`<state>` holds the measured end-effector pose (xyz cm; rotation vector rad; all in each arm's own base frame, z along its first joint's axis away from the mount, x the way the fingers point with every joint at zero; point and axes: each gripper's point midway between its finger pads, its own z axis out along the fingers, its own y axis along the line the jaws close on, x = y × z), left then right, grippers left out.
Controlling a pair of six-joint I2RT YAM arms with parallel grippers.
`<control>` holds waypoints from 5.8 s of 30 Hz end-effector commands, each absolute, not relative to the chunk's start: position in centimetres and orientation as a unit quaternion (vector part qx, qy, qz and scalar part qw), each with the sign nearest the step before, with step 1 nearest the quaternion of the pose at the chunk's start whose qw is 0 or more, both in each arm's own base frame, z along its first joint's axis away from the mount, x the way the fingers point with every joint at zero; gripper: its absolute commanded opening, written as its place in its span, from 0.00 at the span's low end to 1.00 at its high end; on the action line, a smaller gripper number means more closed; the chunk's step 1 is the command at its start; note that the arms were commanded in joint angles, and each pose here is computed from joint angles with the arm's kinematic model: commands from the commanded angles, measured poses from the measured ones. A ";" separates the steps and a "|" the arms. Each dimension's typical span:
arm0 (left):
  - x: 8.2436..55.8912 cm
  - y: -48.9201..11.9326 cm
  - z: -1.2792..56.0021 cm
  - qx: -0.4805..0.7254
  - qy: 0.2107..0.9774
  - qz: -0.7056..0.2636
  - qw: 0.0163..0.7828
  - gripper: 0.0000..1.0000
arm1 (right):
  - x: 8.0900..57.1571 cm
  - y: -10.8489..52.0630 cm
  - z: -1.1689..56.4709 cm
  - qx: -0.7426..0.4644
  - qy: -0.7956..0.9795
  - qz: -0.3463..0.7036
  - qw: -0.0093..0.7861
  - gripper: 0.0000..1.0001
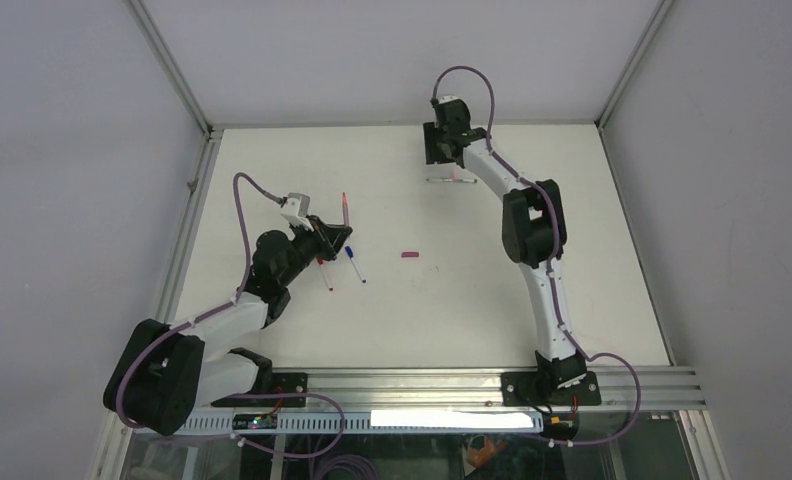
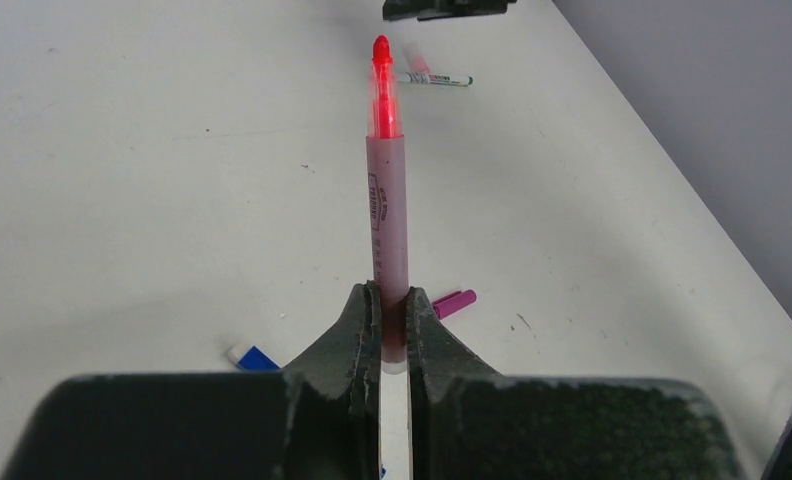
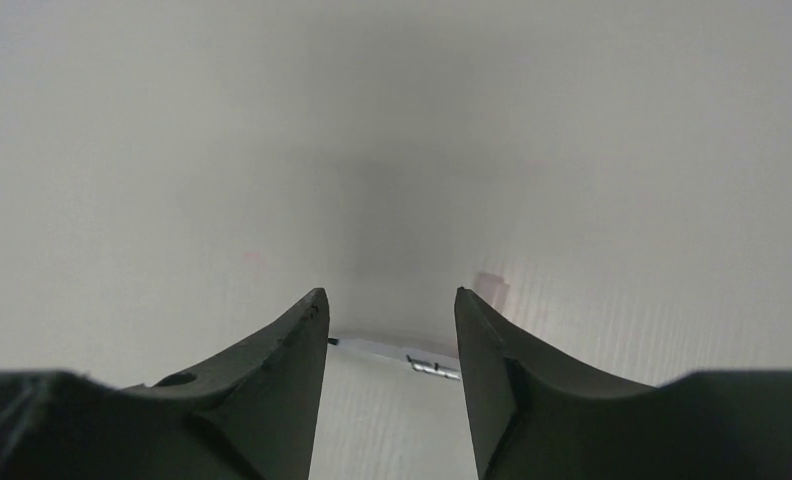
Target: Insert the pens into the pen caps
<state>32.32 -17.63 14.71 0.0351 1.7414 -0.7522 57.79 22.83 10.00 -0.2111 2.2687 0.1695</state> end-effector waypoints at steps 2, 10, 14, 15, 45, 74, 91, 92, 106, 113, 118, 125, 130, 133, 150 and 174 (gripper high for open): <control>31.8 -17.1 16.1 0.029 0.735 -0.308 0.603 0.00 | 59.3 19.9 10.8 -0.081 0.902 0.025 0.423 0.51; 32.1 -17.5 16.0 0.028 0.737 -0.313 0.598 0.00 | 59.7 18.5 8.4 -0.073 0.907 0.016 0.414 0.52; 32.3 -17.7 16.0 0.029 0.738 -0.316 0.596 0.00 | 59.7 18.3 7.2 -0.069 0.911 0.023 0.405 0.52; 32.3 -17.7 16.0 0.028 0.738 -0.316 0.596 0.00 | 59.6 18.3 6.8 -0.068 0.913 0.026 0.401 0.51; 32.7 -17.8 15.9 0.028 0.745 -0.312 0.589 0.00 | 57.8 18.0 2.0 -0.048 0.933 0.062 0.350 0.00; 30.8 -17.4 15.3 0.030 0.755 -0.317 0.573 0.00 | 52.0 20.6 1.8 -0.041 0.941 0.100 0.320 0.00; 29.8 -18.2 15.1 0.062 0.755 -0.328 0.564 0.00 | 52.9 23.5 9.8 -0.048 0.888 0.167 0.427 0.00; 29.8 -18.5 14.9 0.067 0.757 -0.331 0.560 0.00 | 52.9 24.0 11.1 -0.049 0.877 0.185 0.441 0.00; 29.8 -26.2 16.9 0.144 0.703 -0.438 0.541 0.00 | 42.8 31.5 24.5 -0.078 0.693 0.454 0.555 0.00; 30.5 -27.5 18.9 0.140 0.669 -0.476 0.553 0.00 | 39.4 33.9 26.8 -0.084 0.656 0.523 0.538 0.00; 30.8 -27.6 19.6 0.134 0.660 -0.482 0.561 0.00 | 37.9 34.2 27.5 -0.094 0.650 0.531 0.536 0.00; 30.9 -27.7 19.4 0.128 0.659 -0.486 0.560 0.00 | 36.4 34.6 28.5 -0.107 0.641 0.542 0.533 0.00; 30.8 -27.4 19.5 0.126 0.658 -0.484 0.563 0.00 | 35.9 34.7 28.5 -0.115 0.642 0.542 0.530 0.00; 30.7 -27.3 19.9 0.126 0.655 -0.482 0.568 0.00 | 35.9 34.6 27.9 -0.118 0.647 0.536 0.529 0.00; 30.7 -27.0 20.2 0.122 0.652 -0.478 0.576 0.00 | 35.6 34.1 27.3 -0.117 0.651 0.525 0.535 0.00; 30.8 -26.6 21.3 0.108 0.643 -0.481 0.587 0.00 | 34.0 34.0 27.5 -0.123 0.641 0.539 0.532 0.00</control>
